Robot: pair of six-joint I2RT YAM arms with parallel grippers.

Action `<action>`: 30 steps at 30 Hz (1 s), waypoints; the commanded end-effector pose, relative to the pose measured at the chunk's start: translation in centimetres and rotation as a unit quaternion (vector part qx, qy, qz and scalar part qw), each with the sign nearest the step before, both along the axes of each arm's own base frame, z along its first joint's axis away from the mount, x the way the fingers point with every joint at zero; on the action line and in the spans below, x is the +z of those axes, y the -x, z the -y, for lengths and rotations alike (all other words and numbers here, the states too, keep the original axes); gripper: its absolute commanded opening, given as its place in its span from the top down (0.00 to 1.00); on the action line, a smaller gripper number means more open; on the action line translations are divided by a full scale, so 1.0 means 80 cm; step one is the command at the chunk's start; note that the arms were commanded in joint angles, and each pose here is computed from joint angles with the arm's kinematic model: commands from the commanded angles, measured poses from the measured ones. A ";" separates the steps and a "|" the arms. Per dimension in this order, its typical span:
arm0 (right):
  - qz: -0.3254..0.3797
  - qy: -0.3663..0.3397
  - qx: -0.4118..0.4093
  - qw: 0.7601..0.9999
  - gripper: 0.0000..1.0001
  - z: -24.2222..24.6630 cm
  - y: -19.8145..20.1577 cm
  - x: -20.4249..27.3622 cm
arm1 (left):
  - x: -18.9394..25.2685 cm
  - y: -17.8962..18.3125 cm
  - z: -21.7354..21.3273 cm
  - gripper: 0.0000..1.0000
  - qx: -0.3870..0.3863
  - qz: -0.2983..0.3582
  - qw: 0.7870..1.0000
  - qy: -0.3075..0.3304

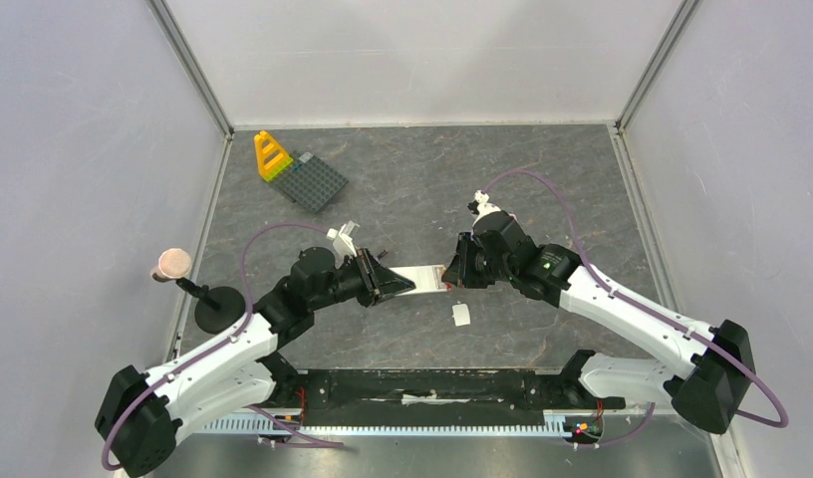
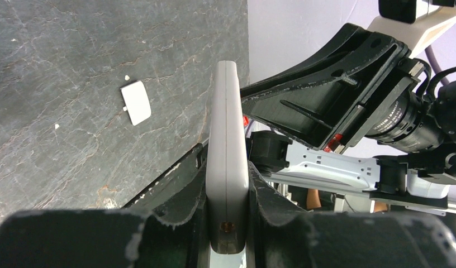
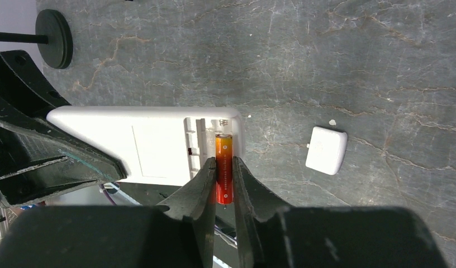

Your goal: Load the batteries into the remote control

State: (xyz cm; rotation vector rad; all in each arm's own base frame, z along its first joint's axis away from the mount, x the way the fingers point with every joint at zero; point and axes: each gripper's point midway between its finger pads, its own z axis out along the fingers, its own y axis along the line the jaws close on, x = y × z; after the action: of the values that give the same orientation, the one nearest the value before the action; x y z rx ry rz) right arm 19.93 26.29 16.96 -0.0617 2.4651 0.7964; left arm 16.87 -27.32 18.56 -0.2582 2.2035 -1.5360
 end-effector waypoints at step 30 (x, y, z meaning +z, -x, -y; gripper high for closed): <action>-0.004 -0.026 -0.055 0.998 0.78 0.000 -0.012 0.011 | 0.049 -0.006 0.005 0.98 -0.001 -0.009 0.996 0.093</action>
State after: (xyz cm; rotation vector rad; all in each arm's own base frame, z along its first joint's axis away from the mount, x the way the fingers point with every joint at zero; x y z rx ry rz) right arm 20.48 26.36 17.27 0.0632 2.4577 0.8089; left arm 17.30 -27.03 18.54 -0.3675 2.2024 -1.6102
